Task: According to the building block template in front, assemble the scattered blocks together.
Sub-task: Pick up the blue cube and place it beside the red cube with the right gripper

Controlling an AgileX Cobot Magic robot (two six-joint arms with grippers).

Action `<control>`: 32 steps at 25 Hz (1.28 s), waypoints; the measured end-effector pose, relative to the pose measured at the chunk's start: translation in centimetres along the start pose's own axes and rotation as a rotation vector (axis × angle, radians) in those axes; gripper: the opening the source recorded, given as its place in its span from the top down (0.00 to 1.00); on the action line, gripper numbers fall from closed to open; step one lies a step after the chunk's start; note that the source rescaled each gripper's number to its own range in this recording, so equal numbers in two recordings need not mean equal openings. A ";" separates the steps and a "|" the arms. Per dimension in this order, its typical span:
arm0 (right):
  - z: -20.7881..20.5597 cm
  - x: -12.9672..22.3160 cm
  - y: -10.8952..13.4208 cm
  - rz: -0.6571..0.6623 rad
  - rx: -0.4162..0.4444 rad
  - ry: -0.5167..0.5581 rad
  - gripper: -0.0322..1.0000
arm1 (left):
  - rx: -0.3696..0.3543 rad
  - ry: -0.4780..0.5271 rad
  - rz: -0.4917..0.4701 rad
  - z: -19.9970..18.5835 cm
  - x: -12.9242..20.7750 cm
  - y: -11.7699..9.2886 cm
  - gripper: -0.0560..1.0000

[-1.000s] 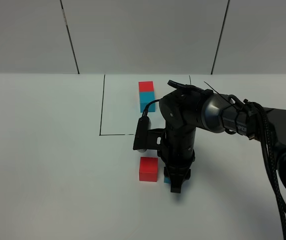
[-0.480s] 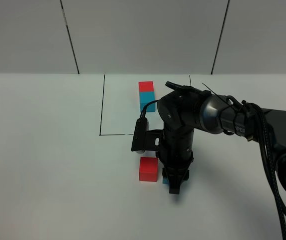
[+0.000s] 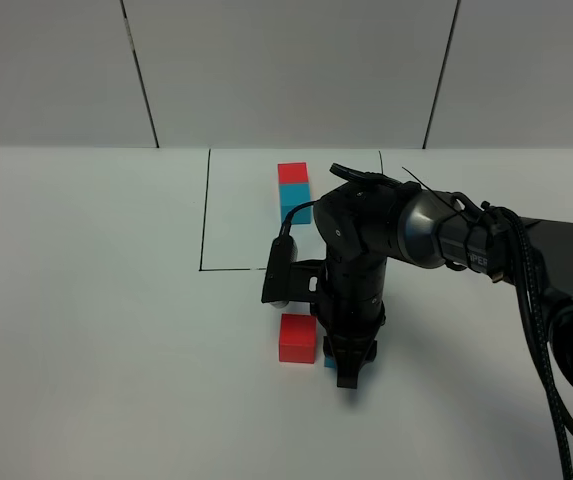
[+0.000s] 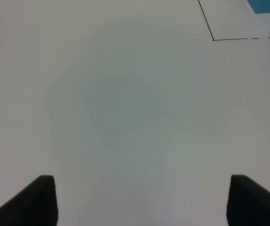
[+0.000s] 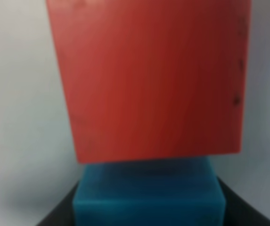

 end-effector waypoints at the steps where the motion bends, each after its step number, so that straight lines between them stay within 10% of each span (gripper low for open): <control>1: 0.0 0.0 0.0 0.001 0.000 -0.001 0.97 | 0.000 0.000 0.000 0.0 0.0 0.0 0.36; 32: 0.0 -0.5 -0.2 0.006 0.015 -0.034 0.97 | 0.000 0.000 0.000 0.0 0.0 0.0 0.36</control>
Point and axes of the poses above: a point on each arm's last joint axis where the gripper is mounted, z pointing out along that axis toward the gripper, y along the wrist's bending axis when the last joint is at zero, x = y × z, the point moved 5 cm from there along z, pointing out along that axis toward the gripper, and after that the axes turned 3 degrees about z, right-handed, at the moved point
